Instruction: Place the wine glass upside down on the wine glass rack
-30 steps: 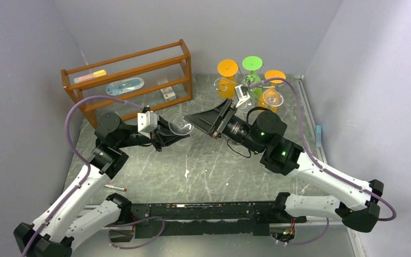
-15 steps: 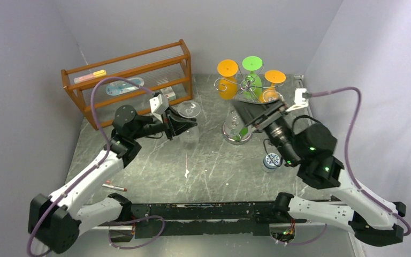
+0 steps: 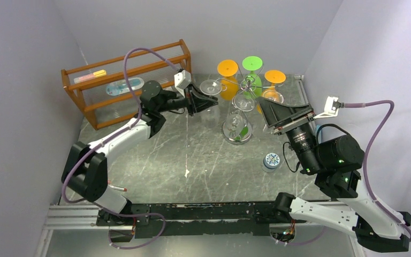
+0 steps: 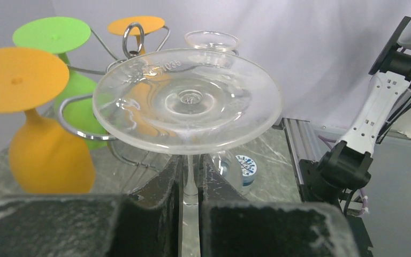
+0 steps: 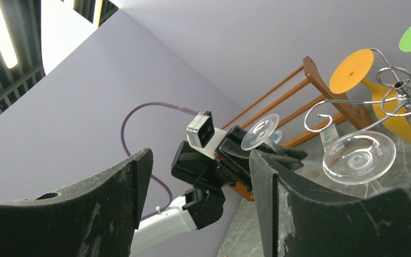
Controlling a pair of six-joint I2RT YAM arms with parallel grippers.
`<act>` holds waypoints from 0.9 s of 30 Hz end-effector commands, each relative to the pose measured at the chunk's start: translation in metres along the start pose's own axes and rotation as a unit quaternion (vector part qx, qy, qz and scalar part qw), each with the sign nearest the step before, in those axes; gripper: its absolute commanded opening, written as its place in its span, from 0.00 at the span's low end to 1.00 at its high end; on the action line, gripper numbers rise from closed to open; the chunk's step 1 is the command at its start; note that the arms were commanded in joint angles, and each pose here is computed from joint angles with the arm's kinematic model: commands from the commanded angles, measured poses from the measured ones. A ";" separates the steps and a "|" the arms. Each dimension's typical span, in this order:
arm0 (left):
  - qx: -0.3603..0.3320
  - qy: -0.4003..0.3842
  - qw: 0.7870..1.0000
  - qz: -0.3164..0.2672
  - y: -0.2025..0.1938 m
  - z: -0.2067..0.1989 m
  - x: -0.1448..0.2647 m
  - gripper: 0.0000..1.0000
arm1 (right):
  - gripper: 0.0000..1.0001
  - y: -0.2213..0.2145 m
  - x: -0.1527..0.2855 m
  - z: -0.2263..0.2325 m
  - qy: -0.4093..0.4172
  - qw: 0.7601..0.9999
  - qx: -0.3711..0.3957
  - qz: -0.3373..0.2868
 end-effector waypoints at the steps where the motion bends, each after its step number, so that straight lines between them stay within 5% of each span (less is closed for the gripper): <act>1: -0.052 -0.049 0.997 -0.026 0.019 -0.008 -0.025 0.05 | 0.70 -0.003 0.000 -0.007 -0.018 1.000 0.009 -0.001; 13: -0.034 -0.021 0.999 -0.008 -0.003 0.017 -0.054 0.05 | 0.68 -0.007 -0.002 -0.007 -0.020 1.000 0.001 0.004; 27: -0.031 0.102 0.994 -0.016 -0.012 0.061 -0.066 0.05 | 0.67 -0.014 -0.003 -0.009 -0.022 1.000 0.000 0.007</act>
Point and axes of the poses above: each gripper's point midway between its finger pads, its own x axis back along the fingers, its own z axis along the line the jaws close on, y = z × x, the point moved 4 cm from there along x, back along the fingers, and after that the axes turned 15 degrees about x, right-handed, at the moved point
